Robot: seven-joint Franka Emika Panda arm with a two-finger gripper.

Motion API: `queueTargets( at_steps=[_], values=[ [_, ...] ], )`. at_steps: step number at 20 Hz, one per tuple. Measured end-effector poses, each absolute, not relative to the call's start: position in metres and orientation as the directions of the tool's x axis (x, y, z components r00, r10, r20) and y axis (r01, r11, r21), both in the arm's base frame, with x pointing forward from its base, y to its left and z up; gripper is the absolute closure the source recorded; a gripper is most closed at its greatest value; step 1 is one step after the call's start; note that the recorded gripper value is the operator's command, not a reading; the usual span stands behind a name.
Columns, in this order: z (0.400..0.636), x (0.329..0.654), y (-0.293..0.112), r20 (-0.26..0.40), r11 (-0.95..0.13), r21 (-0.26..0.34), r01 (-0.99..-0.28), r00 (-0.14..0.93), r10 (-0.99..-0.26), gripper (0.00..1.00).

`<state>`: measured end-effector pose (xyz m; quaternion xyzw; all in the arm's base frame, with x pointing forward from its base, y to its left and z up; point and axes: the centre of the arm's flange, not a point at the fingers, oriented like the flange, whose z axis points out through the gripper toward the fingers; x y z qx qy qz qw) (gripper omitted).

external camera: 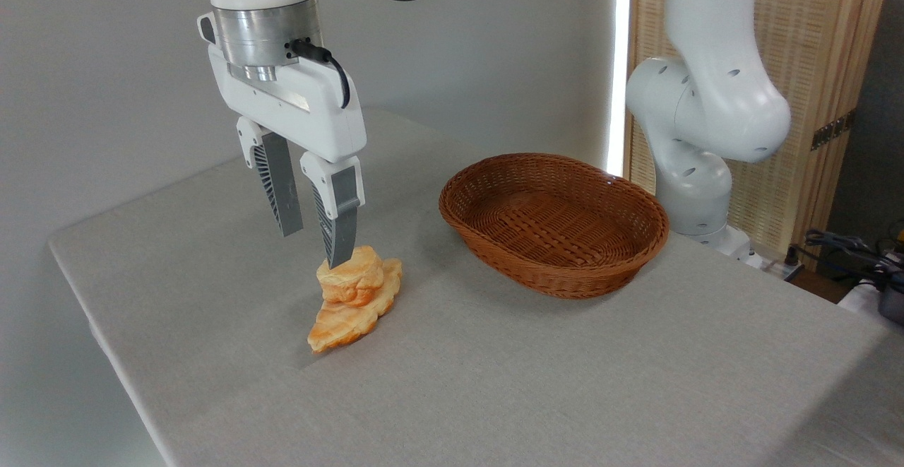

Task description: Put bread into the basket

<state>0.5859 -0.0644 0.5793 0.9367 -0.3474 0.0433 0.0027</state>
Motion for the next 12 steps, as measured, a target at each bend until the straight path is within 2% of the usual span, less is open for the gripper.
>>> queueTargets(
  at_steps=[12],
  values=[
    [0.5801,0.5806,-0.0689,0.063,-0.752,-0.010,-0.659,0.750,-0.658,0.00]
  ],
)
